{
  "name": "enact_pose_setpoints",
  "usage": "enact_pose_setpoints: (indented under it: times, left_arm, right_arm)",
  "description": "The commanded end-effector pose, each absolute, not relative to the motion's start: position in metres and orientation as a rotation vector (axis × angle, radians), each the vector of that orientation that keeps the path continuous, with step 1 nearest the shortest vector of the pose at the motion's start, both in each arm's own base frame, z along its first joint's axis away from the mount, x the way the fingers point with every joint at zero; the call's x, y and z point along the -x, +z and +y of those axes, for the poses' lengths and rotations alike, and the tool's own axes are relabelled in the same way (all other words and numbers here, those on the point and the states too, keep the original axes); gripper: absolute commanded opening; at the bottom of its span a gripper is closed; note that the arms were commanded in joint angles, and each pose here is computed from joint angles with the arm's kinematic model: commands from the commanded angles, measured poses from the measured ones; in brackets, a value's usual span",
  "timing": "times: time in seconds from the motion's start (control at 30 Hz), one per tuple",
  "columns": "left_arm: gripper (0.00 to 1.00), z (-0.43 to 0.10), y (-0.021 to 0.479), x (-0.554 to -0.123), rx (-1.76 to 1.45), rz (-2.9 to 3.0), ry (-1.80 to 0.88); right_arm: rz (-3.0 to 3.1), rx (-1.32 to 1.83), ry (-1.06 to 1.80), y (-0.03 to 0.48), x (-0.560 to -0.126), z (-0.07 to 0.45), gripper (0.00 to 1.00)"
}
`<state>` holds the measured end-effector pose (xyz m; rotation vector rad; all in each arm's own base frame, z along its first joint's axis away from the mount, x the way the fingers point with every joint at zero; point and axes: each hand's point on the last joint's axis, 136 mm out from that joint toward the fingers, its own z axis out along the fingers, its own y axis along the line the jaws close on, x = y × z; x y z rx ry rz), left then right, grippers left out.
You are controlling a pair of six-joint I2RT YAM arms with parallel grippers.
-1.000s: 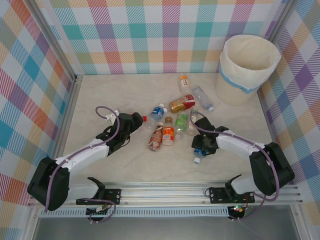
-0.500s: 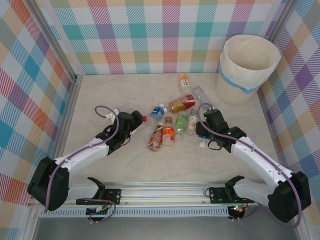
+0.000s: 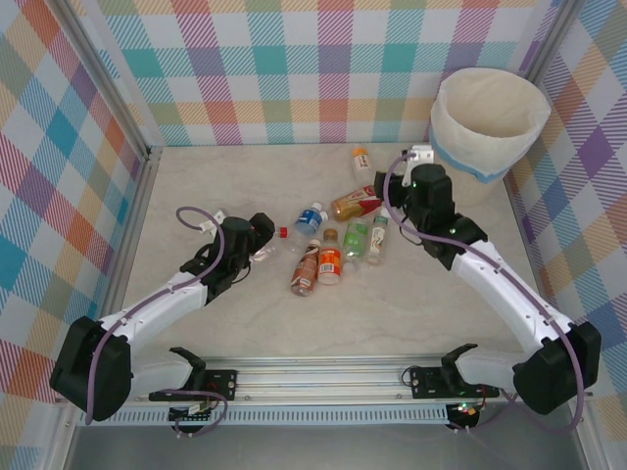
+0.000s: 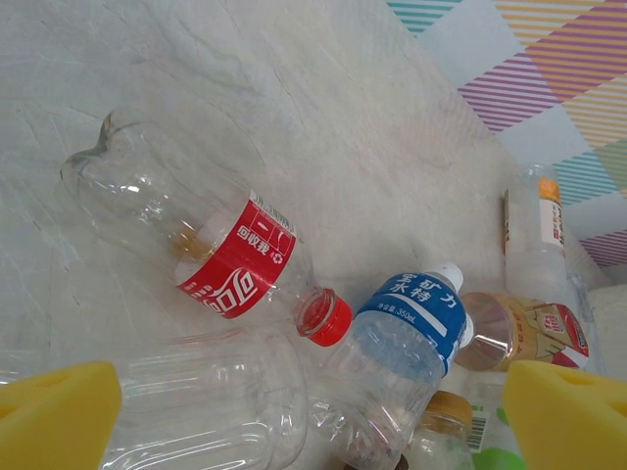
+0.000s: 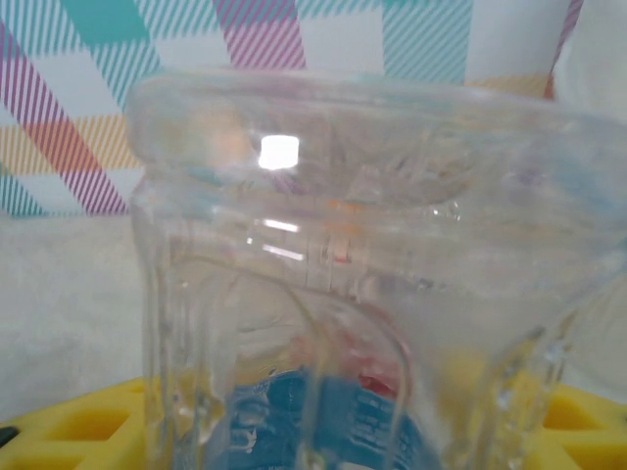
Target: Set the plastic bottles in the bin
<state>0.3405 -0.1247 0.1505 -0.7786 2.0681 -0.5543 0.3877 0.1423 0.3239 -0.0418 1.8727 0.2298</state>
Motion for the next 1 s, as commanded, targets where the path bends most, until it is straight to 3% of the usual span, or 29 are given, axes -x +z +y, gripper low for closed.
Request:
enact_pose_setpoints:
  times: [0.0,0.5,0.77,0.87,0.97]
  left_arm:
    - [1.0,-0.121,0.15,-0.337,0.802,2.079,-0.572]
    - [1.0,-0.126,0.145,-0.338,0.792,2.129,-0.585]
    - [1.0,-0.123,0.138,-0.333,0.821,2.143,-0.628]
    - [1.0,-0.118,0.14,-0.33,0.83,2.133,-0.622]
    - [1.0,-0.113,0.142,-0.327,0.838,2.121,-0.617]
  right_arm:
    - [1.722,0.048,0.178,0.382,-0.406,0.131,0.55]
    - [1.445,-0.146,-0.017,0.472,-0.494,0.031,0.56]
    - [1.422,-0.425,-0.345,0.469,-0.546,-0.063,0.56]
    - [1.463,-0.453,-0.417,0.458,-0.568,-0.076,0.6]
    - [1.516,-0.486,-0.466,0.441,-0.582,-0.083,0.72]
